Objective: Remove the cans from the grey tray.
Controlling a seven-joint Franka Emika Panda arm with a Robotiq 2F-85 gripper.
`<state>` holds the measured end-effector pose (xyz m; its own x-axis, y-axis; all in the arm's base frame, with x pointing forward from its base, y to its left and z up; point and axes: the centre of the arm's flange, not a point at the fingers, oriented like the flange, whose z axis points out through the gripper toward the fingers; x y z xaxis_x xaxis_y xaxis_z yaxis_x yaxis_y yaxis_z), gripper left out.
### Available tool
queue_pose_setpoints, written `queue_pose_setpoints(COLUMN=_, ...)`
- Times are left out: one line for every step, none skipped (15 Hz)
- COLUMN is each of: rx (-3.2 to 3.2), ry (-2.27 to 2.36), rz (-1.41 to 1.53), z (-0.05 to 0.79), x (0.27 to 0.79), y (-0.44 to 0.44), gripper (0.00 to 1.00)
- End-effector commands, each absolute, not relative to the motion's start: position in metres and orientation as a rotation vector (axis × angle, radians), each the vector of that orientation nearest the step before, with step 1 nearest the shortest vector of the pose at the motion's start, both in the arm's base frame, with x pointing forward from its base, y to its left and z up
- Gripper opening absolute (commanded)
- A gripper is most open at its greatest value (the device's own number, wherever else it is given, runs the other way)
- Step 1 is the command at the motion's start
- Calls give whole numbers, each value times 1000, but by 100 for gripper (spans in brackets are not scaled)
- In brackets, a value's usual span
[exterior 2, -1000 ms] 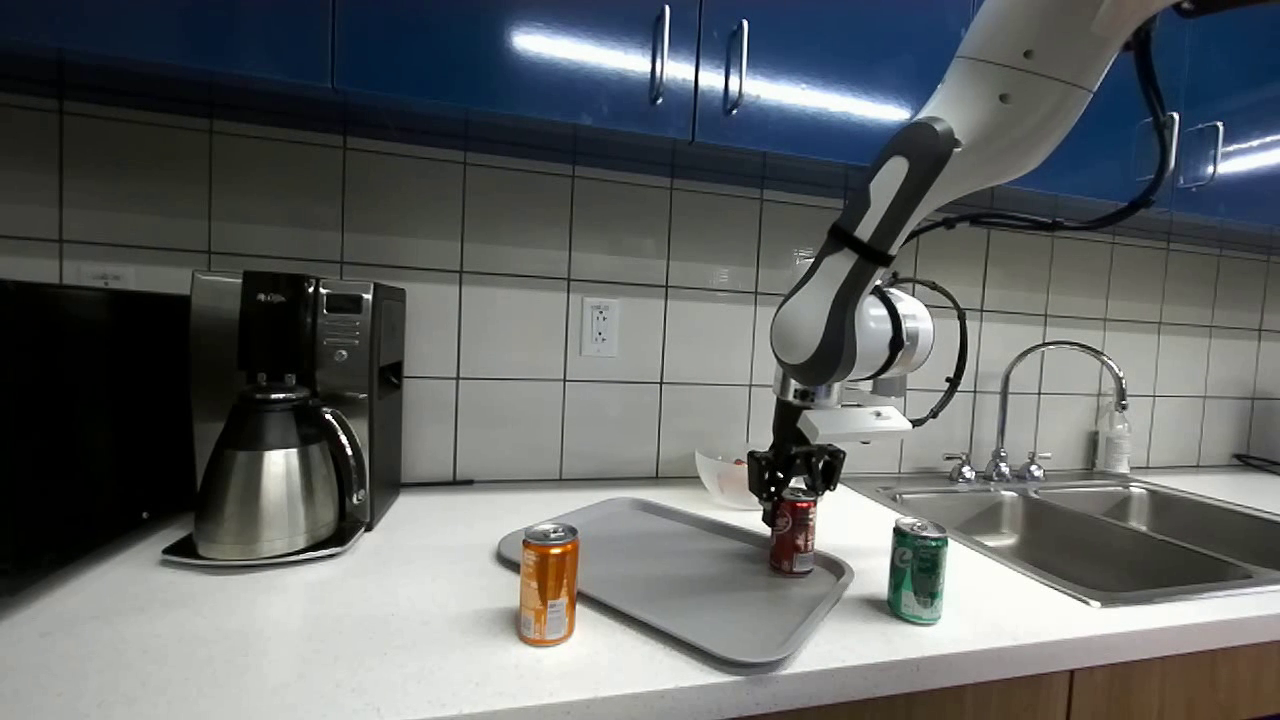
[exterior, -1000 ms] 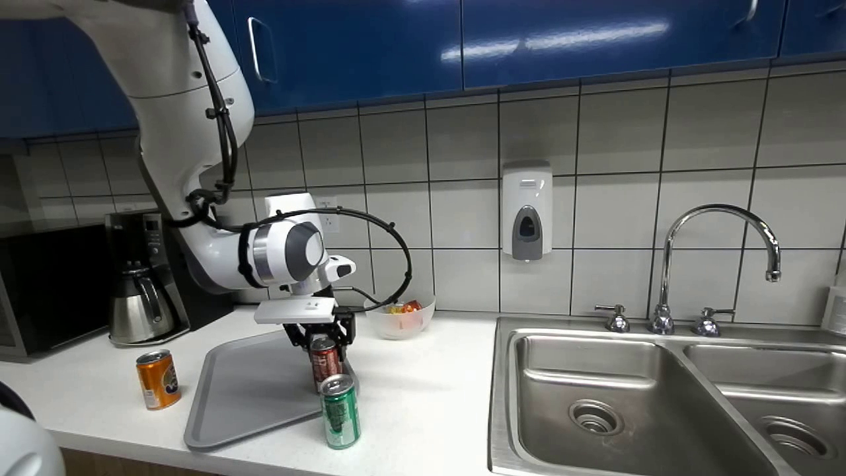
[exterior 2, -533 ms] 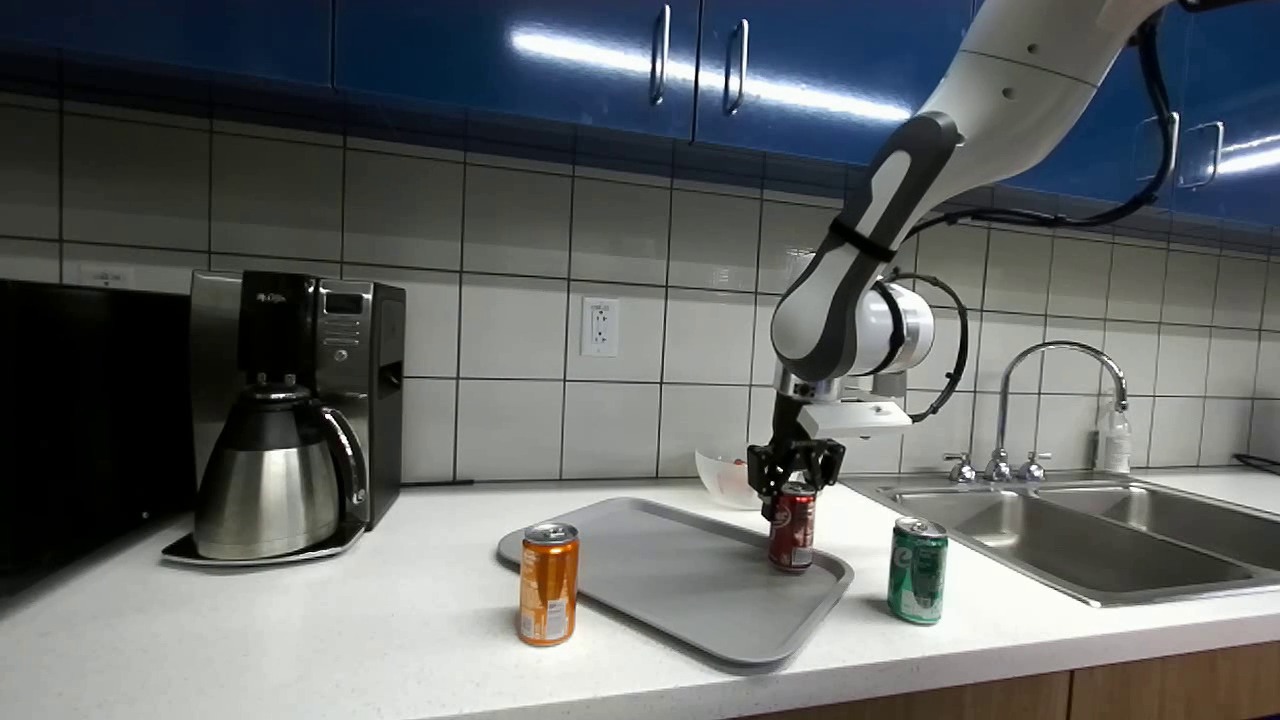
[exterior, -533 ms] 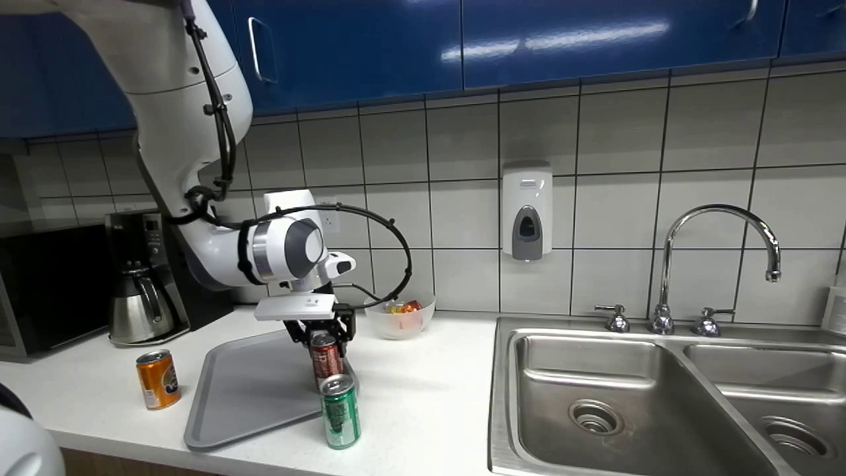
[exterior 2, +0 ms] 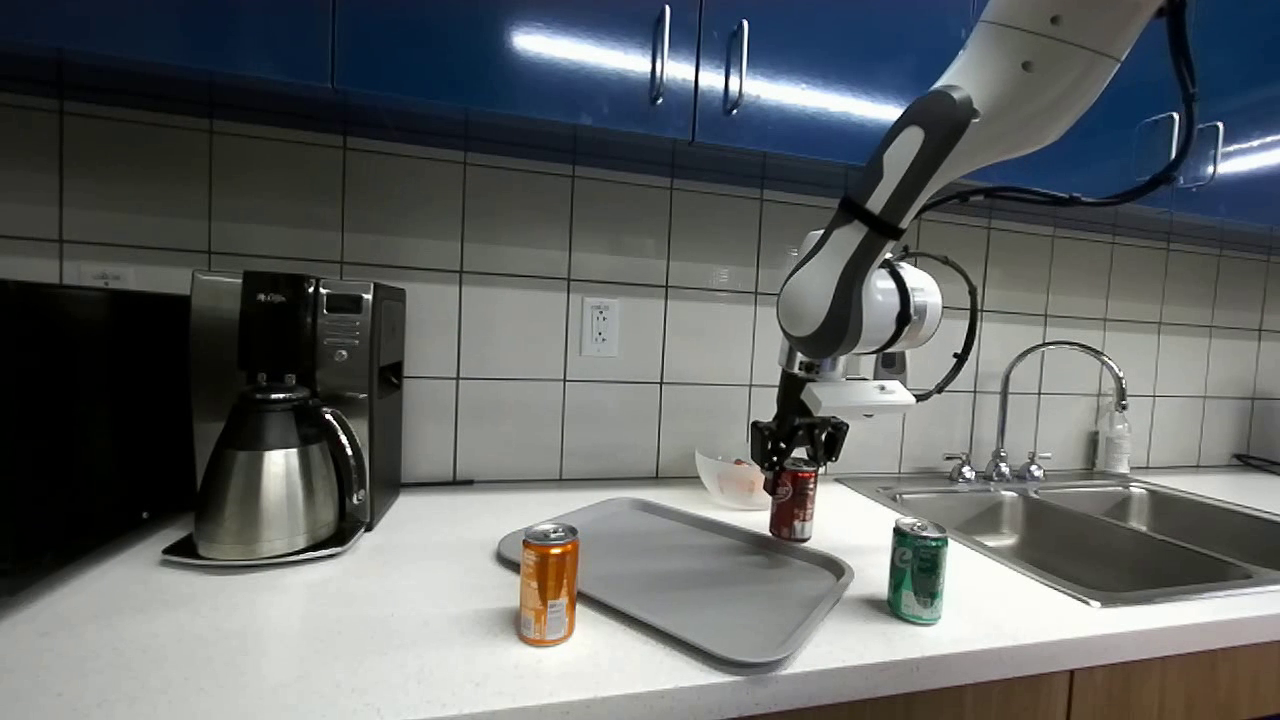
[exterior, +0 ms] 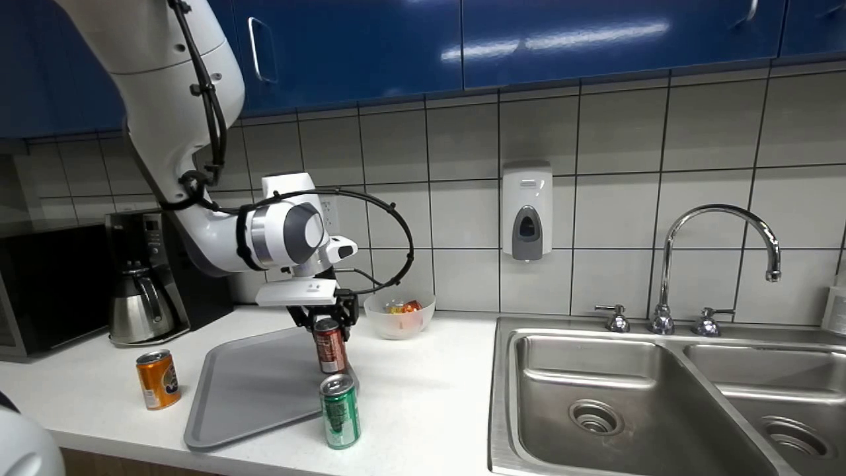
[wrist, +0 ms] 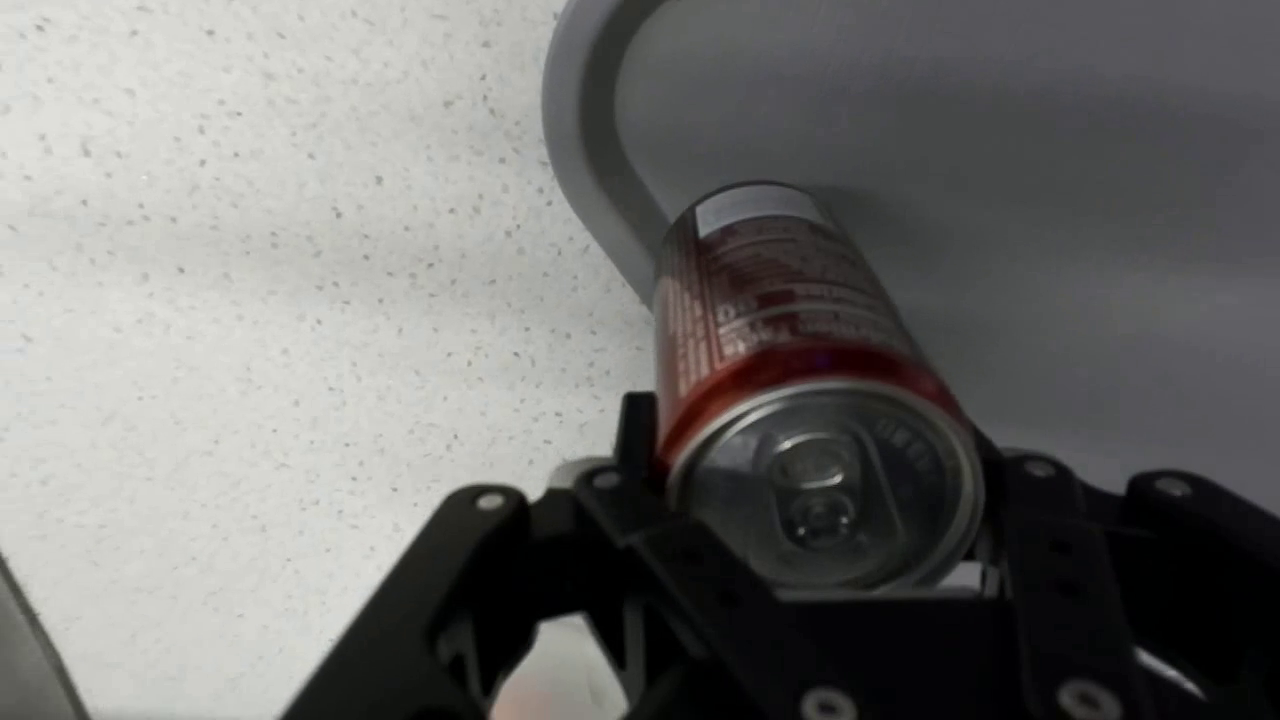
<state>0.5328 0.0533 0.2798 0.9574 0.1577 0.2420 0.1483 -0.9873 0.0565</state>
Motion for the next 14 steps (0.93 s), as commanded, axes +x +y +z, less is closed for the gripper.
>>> queue_pose_setpoints(rx=3069, ry=182, rz=435, z=306, x=528, y=35, gripper=38)
queue_pose_setpoints(rx=3070, ry=165, rz=440, z=308, x=529, y=31, gripper=38)
queue_pose_setpoints(rx=3070, ry=147, rz=445, z=309, x=531, y=24, gripper=38)
queue_pose_setpoints(rx=3069, ry=131, rz=447, z=310, x=533, y=19, gripper=38)
queue_pose_setpoints(rx=3067, ry=118, rz=447, z=310, x=535, y=13, gripper=38)
queue_pose_setpoints(rx=3065, ry=104, rz=447, z=310, x=537, y=7, gripper=38)
queue_pose_setpoints(rx=3061, ry=90, rz=450, z=309, x=539, y=2, gripper=38)
queue_pose_setpoints(rx=3058, ry=80, rz=450, z=309, x=541, y=-3, gripper=38)
queue_pose_setpoints(rx=3056, ry=65, rz=452, z=308, x=544, y=-8, gripper=38)
queue_pose_setpoints(rx=3056, ry=56, rz=445, z=307, x=548, y=-12, gripper=38)
queue_pose_setpoints(rx=3052, ry=48, rz=447, z=306, x=550, y=-16, gripper=38)
queue_pose_setpoints(rx=3053, ry=41, rz=444, z=305, x=552, y=-19, gripper=38)
queue_pose_setpoints(rx=3054, ry=33, rz=442, z=304, x=555, y=-22, gripper=38)
queue_pose_setpoints(rx=3054, ry=26, rz=437, z=302, x=557, y=-26, gripper=38)
